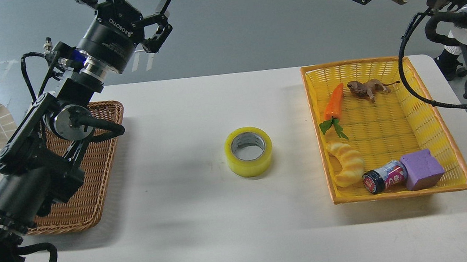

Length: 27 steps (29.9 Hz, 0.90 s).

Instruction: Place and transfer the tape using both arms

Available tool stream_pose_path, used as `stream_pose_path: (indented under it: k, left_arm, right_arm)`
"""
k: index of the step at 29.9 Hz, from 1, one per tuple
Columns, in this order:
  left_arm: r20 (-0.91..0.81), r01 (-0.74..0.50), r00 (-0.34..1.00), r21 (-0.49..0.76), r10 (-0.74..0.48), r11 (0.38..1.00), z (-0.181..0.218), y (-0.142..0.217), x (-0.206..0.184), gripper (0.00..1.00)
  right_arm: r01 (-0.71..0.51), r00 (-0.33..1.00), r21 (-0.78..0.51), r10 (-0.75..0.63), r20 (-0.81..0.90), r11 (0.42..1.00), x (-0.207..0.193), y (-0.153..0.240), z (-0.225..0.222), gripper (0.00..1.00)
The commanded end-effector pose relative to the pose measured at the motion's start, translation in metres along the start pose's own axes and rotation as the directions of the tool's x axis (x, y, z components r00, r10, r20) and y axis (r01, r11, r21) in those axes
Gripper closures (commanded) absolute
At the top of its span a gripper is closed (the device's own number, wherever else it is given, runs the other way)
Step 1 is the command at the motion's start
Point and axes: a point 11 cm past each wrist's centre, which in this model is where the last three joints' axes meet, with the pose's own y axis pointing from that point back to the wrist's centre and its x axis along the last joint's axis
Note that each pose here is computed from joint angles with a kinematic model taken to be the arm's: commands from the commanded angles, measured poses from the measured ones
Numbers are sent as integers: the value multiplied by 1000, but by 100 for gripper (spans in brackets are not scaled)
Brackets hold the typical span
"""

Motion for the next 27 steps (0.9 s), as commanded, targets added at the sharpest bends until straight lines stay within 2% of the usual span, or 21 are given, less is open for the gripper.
stream_pose_path:
  k: [1,4,14,23,27]
  left_arm:
    - [12,0,1000,12,0,1000,0,2,2,2]
    - [18,0,1000,18,-1,1000,0,2,2,2]
    - [26,-6,1000,32,5,999,1,5,5,2]
    - [35,-16,999,41,14,999,0,10,9,2]
    - [114,-5,993,61,-2,998,5,10,10,2]
  right_arm:
    - [12,968,106,-38,248,994,2,8,2,0]
    - [8,914,177,-79,397,984,4,12,0,0]
    - [-88,783,232,-76,617,969,23,40,30,0]
    - [-112,734,207,-59,676,972,21,51,59,0]
    - [-131,729,188,-35,684,973,24,62,70,0]
